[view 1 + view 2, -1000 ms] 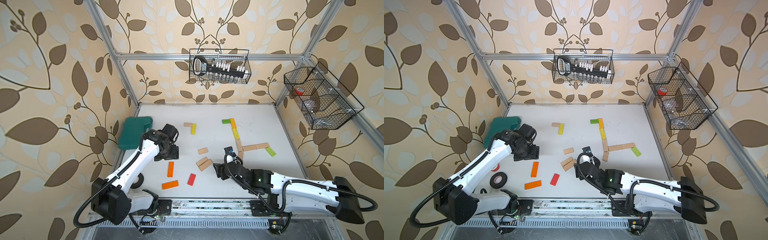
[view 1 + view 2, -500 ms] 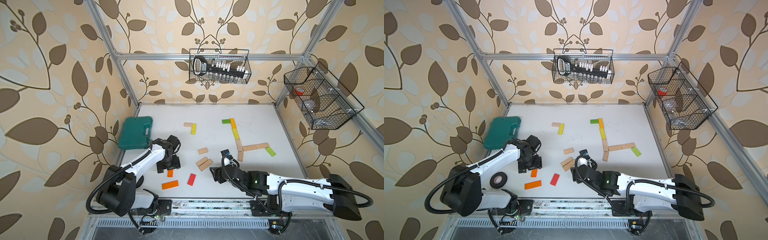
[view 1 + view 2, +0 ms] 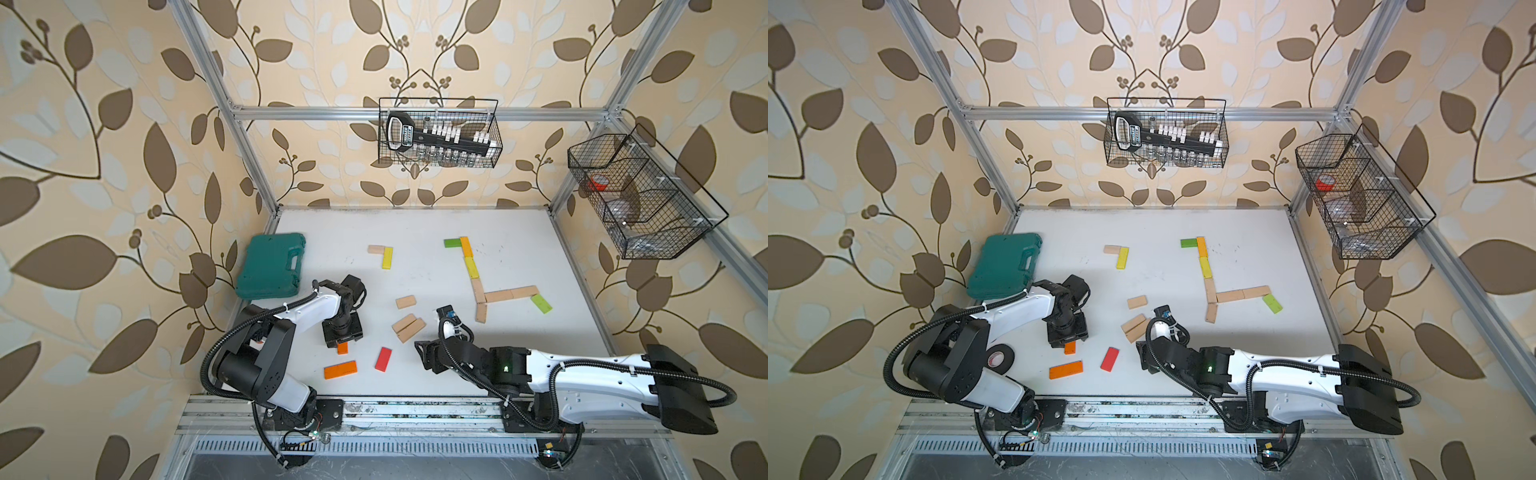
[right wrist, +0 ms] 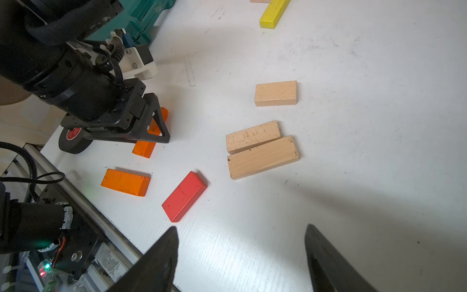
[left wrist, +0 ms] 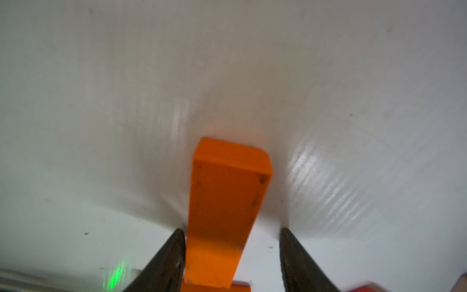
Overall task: Assemble a giraffe with building blocks
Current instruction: Pick up the building block from the center of the board, then assemble the building block at the center of the board.
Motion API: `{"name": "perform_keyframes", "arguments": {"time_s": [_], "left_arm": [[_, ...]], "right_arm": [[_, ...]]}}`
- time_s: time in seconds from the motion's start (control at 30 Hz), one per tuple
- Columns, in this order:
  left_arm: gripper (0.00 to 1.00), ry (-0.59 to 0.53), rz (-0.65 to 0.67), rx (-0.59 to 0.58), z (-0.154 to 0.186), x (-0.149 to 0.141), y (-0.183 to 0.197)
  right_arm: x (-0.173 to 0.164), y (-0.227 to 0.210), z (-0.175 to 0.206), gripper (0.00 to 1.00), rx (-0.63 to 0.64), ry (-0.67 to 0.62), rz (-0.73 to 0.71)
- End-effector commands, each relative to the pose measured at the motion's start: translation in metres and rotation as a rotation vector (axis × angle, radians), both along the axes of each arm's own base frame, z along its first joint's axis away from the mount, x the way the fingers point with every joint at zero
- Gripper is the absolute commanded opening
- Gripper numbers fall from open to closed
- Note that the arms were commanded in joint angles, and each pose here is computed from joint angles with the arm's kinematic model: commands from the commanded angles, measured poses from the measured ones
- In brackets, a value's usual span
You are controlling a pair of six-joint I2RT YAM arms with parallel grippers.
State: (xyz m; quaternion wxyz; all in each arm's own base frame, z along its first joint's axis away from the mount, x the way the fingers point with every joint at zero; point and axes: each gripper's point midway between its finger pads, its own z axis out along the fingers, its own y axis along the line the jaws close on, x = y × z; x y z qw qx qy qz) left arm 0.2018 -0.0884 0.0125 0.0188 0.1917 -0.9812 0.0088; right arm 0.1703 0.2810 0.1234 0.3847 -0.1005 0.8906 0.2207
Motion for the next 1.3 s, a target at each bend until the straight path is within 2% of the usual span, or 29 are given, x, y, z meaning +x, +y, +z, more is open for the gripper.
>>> {"name": "perform_keyframes", "arguments": {"time_s": [0.0, 0.17, 0.33, 0.5, 0.67, 0.77, 1.03, 1.17, 1.27], "left_arm": [[0.47, 0.006, 0.017, 0.047, -0.011, -0.005, 0.011], [0.22, -0.054, -0.024, 0.0, -0.001, 0.009, 0.0], [0.1, -0.093, -0.108, -0.038, 0.025, 0.043, -0.021], [0.09, -0.055, -0.256, -0.038, 0.053, 0.082, -0.046], [0.06, 0.011, -0.352, -0.047, 0.058, 0.108, -0.063], [0.06, 0.051, -0.406, -0.084, 0.054, 0.117, -0.078], [0.05, 0.114, -0.466, -0.071, 0.029, 0.135, -0.094], [0.1, 0.114, -0.483, -0.056, 0.026, 0.143, -0.094], [0.22, 0.122, -0.484, -0.044, 0.024, 0.146, -0.094]], "right_arm": [[-0.002, 0.003, -0.001, 0.75, 0.012, 0.009, 0.001], [-0.002, 0.003, 0.001, 0.75, 0.013, 0.001, -0.001], [-0.002, 0.002, 0.002, 0.75, 0.012, -0.005, -0.004], [-0.003, -0.002, 0.001, 0.75, 0.012, 0.002, -0.017], [-0.003, -0.008, 0.005, 0.75, 0.011, -0.007, -0.032], [-0.002, -0.011, 0.008, 0.75, 0.015, -0.018, -0.041], [-0.003, -0.009, 0.006, 0.75, 0.009, -0.009, -0.037], [-0.004, -0.011, 0.005, 0.75, 0.008, -0.009, -0.04], [-0.003, -0.011, 0.007, 0.75, 0.007, -0.015, -0.04]]}}
